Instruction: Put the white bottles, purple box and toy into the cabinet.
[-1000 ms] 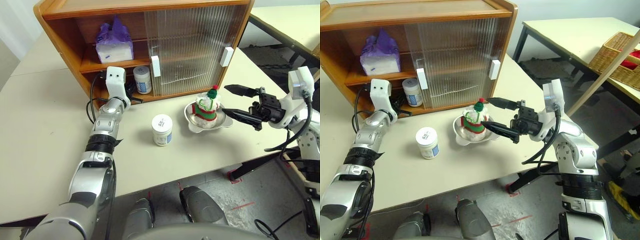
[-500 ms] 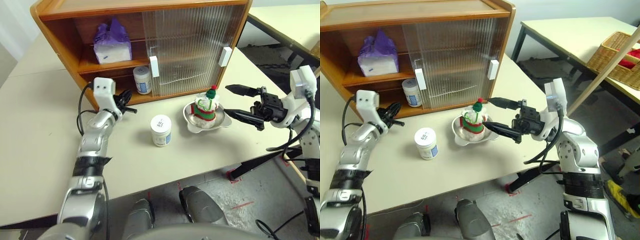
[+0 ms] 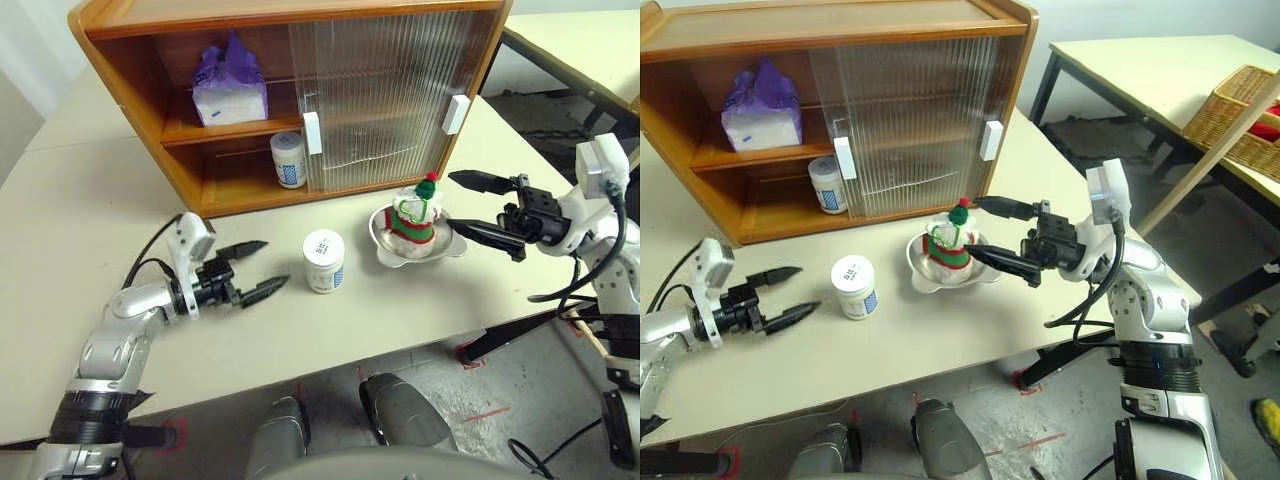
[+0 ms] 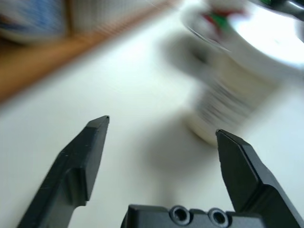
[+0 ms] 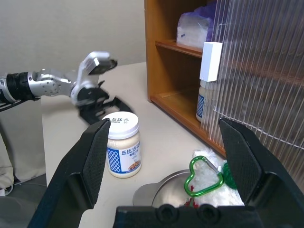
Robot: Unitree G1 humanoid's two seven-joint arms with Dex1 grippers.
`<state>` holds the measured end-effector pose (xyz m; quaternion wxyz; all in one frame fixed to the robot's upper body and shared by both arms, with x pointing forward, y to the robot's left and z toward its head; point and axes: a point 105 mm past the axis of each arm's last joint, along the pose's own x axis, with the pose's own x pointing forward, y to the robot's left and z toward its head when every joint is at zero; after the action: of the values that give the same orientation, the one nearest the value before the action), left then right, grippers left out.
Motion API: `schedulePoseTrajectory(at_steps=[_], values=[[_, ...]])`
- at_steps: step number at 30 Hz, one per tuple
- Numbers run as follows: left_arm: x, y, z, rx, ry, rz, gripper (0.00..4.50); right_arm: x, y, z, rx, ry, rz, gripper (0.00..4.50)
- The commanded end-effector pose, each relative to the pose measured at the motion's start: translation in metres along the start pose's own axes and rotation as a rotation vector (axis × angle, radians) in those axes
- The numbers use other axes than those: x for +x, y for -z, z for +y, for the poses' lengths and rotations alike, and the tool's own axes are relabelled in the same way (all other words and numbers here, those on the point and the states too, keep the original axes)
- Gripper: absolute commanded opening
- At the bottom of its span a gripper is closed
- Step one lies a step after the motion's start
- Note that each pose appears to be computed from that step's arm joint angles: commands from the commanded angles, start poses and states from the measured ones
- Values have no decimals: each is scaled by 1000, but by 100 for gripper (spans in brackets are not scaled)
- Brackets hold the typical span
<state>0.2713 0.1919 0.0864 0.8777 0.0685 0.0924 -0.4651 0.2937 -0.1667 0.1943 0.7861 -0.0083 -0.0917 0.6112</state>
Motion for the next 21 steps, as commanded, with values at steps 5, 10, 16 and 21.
schedulePoseTrajectory(at_steps=[5, 10, 16, 21], values=[[9, 8, -21, 41, 174, 40, 447, 1, 2, 2, -4, -4, 19, 450], [31, 12, -30, 47, 231, 55, 447, 0, 0, 1, -11, 2, 24, 450], [56, 22, -33, 90, 226, 90, 447, -2, -1, 2, -13, 11, 30, 450], [74, 26, -37, 76, 193, 57, 447, -1, 0, 2, -12, 17, 32, 450]])
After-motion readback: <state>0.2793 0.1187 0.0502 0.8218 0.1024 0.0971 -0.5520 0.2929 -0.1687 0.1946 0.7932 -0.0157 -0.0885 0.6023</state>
